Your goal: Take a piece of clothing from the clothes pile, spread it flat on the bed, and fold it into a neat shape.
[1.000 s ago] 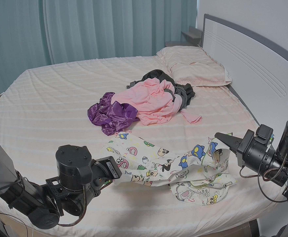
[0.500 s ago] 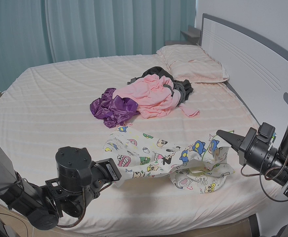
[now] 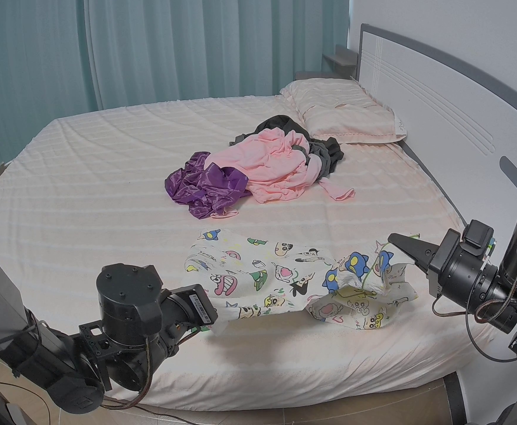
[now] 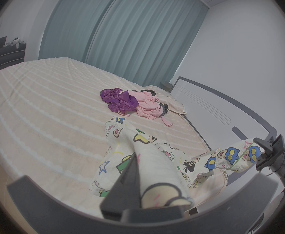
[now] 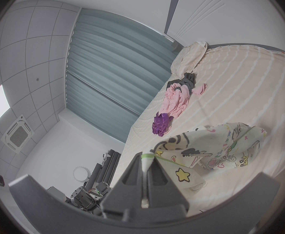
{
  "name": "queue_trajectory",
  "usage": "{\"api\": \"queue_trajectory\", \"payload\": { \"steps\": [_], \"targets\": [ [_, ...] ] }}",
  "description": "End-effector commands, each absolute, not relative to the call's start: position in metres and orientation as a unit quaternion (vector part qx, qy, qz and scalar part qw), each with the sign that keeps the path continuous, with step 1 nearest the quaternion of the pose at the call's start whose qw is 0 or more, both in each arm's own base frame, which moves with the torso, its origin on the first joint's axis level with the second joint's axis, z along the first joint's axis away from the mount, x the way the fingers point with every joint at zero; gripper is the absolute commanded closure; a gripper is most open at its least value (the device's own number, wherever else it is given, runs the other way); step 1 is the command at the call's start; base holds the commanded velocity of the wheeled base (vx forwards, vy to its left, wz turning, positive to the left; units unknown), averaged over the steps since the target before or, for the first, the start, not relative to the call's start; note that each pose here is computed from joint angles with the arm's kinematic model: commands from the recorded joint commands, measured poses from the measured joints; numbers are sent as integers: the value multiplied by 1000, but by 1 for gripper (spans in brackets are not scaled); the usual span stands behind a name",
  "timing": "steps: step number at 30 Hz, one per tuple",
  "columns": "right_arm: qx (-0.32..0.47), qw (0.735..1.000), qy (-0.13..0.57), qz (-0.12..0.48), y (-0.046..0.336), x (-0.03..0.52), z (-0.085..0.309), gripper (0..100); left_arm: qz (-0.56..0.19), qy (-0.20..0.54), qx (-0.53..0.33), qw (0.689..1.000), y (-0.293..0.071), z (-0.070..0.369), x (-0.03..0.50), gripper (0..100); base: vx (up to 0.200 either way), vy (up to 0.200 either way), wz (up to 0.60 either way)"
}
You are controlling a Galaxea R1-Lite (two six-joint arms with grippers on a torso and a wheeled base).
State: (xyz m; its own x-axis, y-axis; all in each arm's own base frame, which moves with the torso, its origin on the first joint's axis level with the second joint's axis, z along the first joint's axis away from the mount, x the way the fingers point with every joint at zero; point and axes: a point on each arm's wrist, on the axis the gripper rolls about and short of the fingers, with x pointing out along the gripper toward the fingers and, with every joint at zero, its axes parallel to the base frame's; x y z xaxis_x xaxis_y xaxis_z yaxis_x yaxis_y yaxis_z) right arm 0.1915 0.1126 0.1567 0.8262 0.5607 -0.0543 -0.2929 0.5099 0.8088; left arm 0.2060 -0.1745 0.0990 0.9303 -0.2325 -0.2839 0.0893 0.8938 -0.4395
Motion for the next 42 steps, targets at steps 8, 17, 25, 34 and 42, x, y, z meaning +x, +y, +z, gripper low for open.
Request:
{"api": "queue_trajectory", "payload": {
  "steps": [8, 17, 25, 34, 42],
  "targets": [
    [428, 856, 152, 247, 110, 192, 158, 100, -70, 159, -222, 959, -169, 101, 212, 100, 0, 150, 0],
    [429, 858, 148, 241, 108, 194, 158, 100, -70, 157, -223, 960, -167, 103, 212, 100, 0, 200, 0],
    [429, 859, 150, 235, 107, 197, 156, 100, -69, 153, -216, 962, -164, 105, 211, 100, 0, 200, 0],
    [430, 862, 151, 222, 103, 202, 153, 100, -71, 149, -210, 964, -163, 107, 210, 100, 0, 200, 0],
    [431, 863, 141, 221, 101, 203, 156, 100, -71, 147, -211, 964, -163, 109, 210, 100, 0, 200, 0]
  ]
}}
